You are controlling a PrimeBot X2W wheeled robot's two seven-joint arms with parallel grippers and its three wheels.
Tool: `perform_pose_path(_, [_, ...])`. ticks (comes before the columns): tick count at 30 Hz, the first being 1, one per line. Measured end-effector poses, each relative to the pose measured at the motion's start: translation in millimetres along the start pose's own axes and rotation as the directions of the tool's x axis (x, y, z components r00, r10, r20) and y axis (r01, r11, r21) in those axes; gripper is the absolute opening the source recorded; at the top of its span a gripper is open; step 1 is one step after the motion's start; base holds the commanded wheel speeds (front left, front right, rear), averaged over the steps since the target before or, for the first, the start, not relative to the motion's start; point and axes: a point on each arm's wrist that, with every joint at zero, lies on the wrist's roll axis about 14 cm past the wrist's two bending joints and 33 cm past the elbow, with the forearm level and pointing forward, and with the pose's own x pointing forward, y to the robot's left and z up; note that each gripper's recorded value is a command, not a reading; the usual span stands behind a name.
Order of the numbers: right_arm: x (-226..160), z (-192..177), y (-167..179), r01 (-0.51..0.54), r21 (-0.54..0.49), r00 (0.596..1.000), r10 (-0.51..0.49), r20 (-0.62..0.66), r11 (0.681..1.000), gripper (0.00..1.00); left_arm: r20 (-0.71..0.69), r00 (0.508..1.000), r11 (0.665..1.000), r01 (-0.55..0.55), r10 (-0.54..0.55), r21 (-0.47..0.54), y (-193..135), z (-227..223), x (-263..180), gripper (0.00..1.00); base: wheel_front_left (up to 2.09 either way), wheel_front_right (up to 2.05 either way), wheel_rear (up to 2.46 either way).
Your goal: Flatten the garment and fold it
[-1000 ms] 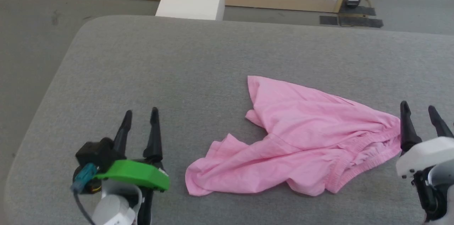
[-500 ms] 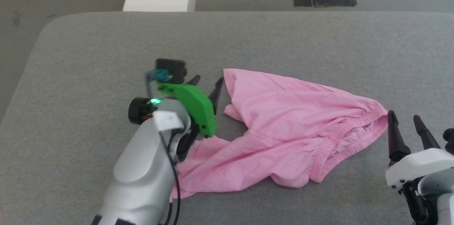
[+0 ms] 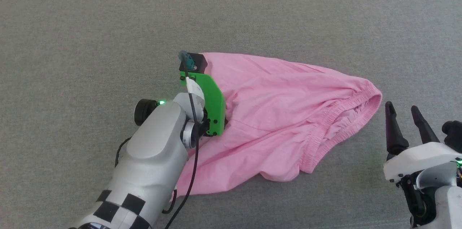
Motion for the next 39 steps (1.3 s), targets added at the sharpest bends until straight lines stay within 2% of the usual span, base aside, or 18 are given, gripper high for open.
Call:
perform_pose_path(4, [1,-1,0,0.002,-0.002,1.0,-0.002,0.001,1.0,1.0,0.038,0.999,0.999,0.037,-0.035,-0.035,-5,6,-1,0.0,0.0,0.0,0.0])
perform_pose_path(8, [4,2,7,-0.017,-0.004,1.0,0.017,0.008,1.0,1.0,0.166,0.985,0.993,0.055,-0.037,-0.103,0,29,-15,0.0,0.0,0.0,0.0])
perform_pose_path(12, [7,7,20,-0.054,-0.007,0.998,0.054,0.022,0.999,1.0,0.353,0.935,0.983,0.089,-0.027,-0.159,10,63,-45,0.0,0.0,0.0,0.0])
perform_pose_path(15, [9,8,31,-0.084,-0.009,0.996,0.084,0.022,0.996,1.0,0.431,0.902,0.981,0.077,0.008,-0.179,24,66,-68,0.0,0.0,0.0,0.0])
perform_pose_path(20, [11,8,57,-0.154,-0.012,0.988,0.155,0.014,0.988,1.0,0.435,0.892,0.965,-0.001,0.12,-0.263,55,25,-99,0.0,0.0,0.0,0.0])
perform_pose_path(23, [12,8,78,-0.208,-0.015,0.978,0.208,0.011,0.978,1.0,0.367,0.913,0.937,-0.045,0.179,-0.345,65,-23,-111,0.0,0.0,0.0,0.0])
perform_pose_path(28, [12,12,105,-0.278,-0.021,0.96,0.278,0.014,0.96,1.0,0.199,0.962,0.88,-0.073,0.186,-0.469,54,-109,-114,0.0,0.0,0.0,0.0])
perform_pose_path(32, [10,17,114,-0.303,-0.024,0.952,0.303,0.029,0.953,1.0,0.165,0.975,0.845,-0.041,0.151,-0.533,34,-135,-116,0.0,0.0,0.0,0.0])
perform_pose_path(33, [9,18,116,-0.307,-0.025,0.951,0.307,0.032,0.951,1.0,0.173,0.974,0.831,-0.024,0.145,-0.556,31,-135,-117,0.42,0.0,0.0,0.0])
perform_pose_path(34, [8,19,116,-0.308,-0.025,0.951,0.309,0.033,0.951,1.0,0.187,0.971,0.822,-0.015,0.147,-0.57,30,-133,-119,1.0,0.0,0.0,0.0])
perform_pose_path(39, [2,18,111,-0.3,-0.025,0.953,0.301,0.028,0.954,1.0,0.313,0.926,0.801,0.019,0.212,-0.598,47,-101,-141,1.0,0.0,0.0,0.0])
